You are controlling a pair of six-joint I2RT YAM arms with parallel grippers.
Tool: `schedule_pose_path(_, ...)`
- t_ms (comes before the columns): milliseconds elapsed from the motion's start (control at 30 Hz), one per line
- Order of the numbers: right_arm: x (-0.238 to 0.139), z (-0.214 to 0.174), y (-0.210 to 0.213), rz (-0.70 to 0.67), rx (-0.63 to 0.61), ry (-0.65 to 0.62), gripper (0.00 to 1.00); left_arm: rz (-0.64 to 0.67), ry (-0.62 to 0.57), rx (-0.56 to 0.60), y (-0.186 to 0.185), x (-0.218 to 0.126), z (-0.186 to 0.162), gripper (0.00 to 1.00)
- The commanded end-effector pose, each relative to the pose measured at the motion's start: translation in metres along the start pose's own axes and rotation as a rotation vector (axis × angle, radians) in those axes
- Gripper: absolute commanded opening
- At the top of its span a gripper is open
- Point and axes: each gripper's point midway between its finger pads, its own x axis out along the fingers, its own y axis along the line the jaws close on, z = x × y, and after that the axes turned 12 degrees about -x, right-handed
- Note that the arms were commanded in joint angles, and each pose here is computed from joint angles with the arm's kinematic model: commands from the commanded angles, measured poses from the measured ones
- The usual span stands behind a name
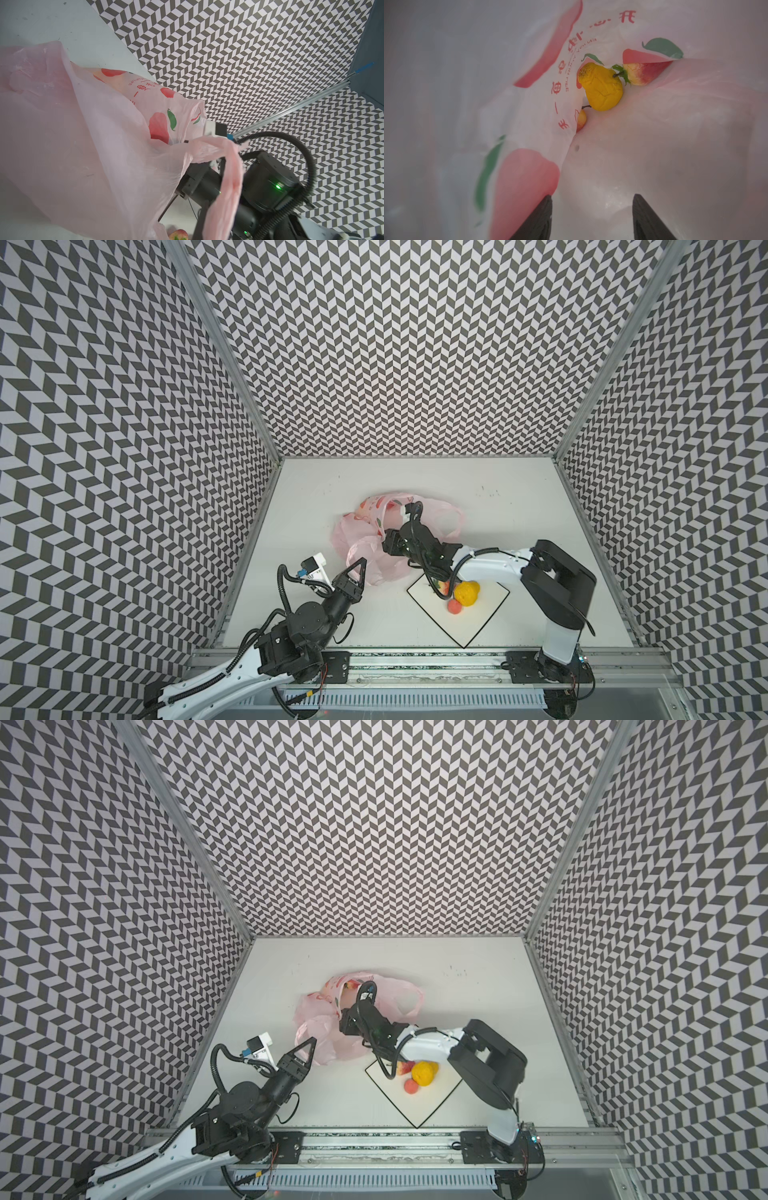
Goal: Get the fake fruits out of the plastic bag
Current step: 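Reach the right gripper back into the bag toward the yellow pear, then lower the right gripper around the yellow pear and close on it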
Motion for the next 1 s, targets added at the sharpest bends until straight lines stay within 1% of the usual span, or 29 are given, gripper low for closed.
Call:
schedule_pose_path(0, 0.026, 0.014, 0.016, 0.089, 0.080, -0.012, 0.61, -0.016, -0.026, 0.021, -0.016, -0.003, 0.011, 0.00)
schedule_pose_path(100, 0.046, 0.017, 0.013, 0.107, 0.120, -0.022, 0.62, -0.039, -0.013, 0.047, -0.026, -0.004, 0.011, 0.00)
schedule_pose_path(300, 0.078, 0.023, 0.012, 0.125, 0.168, -0.026, 0.71, -0.080, 0.019, 0.111, -0.046, -0.004, 0.008, 0.00)
schedule_pose_path(467, 0.101, 0.018, 0.015, 0.145, 0.221, -0.006, 0.78, -0.122, 0.054, 0.168, -0.062, -0.002, 0.002, 0.02)
schedule_pose_path(767, 0.132, 0.022, 0.004, 0.123, 0.273, -0.049, 0.85, -0.194, 0.137, 0.236, -0.082, -0.001, -0.015, 0.04)
schedule_pose_path(967, 0.151, 0.029, 0.002, 0.078, 0.272, -0.066, 0.85, -0.232, 0.186, 0.249, -0.090, 0.000, -0.026, 0.04)
